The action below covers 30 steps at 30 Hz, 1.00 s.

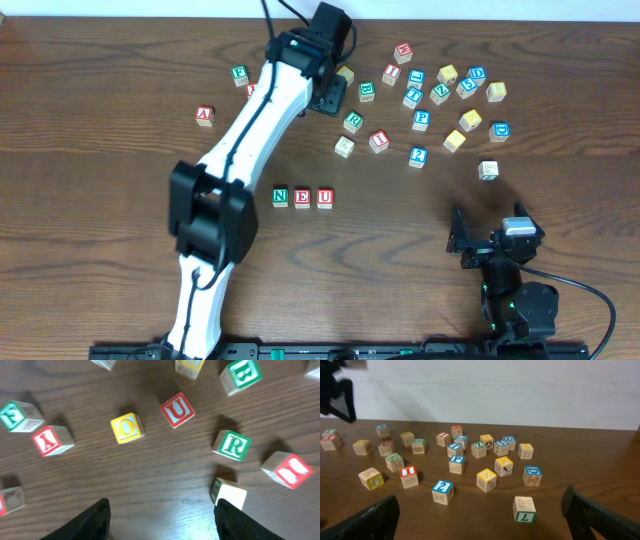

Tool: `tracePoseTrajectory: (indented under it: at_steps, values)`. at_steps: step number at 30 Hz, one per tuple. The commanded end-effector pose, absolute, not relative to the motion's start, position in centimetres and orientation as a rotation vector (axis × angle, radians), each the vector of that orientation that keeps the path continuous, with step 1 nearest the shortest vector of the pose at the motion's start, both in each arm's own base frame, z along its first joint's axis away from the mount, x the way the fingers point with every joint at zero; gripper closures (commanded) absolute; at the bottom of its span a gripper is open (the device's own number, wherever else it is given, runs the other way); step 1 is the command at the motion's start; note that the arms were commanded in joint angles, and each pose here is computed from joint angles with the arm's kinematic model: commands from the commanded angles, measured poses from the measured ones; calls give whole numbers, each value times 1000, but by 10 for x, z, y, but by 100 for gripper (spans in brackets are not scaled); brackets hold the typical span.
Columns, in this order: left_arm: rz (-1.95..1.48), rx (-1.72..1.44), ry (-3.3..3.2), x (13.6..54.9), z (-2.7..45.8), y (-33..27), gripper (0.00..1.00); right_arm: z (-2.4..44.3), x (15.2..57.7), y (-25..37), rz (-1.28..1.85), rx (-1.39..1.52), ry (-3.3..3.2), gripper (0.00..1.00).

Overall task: Spell out NEURIPS
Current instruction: 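Move the left gripper up and over to the green R block, then lower the open left gripper around the green R block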

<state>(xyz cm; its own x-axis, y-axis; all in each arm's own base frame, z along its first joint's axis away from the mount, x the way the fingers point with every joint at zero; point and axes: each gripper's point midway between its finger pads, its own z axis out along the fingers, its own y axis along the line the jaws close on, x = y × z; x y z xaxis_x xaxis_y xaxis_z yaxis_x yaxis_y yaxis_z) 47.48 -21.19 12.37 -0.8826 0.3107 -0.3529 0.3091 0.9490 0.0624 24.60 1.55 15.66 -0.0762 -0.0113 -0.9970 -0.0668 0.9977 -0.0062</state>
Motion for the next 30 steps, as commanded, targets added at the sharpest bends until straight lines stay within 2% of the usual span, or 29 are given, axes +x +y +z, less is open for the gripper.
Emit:
tracePoseTrajectory:
  at_steps: [1,5,7,9,10,11,12,15,30]
  values:
    - [51,550,2752,485,105,-218,35,156,246,13,49,-41,1649,1]
    - [65,610,2765,486,94,-223,34,156,246,13,50,-41,1649,1]
    - [64,618,2763,485,94,-225,29,156,246,13,49,-41,1649,1]
    - [60,627,2759,484,95,-228,18,156,246,13,50,-41,1649,1]
    - [56,632,2758,483,95,-230,18,156,246,13,49,-41,1649,1]
    - [54,637,2757,482,95,-232,18,156,246,13,49,-41,1649,1]
    - [54,648,2755,481,95,-234,23,156,246,13,50,-41,1649,1]
    - [12,709,2748,477,95,-243,31,156,246,13,49,-41,1649,1]
    - [-220,806,2712,469,98,-275,30,156,246,13,50,-41,1649,1]
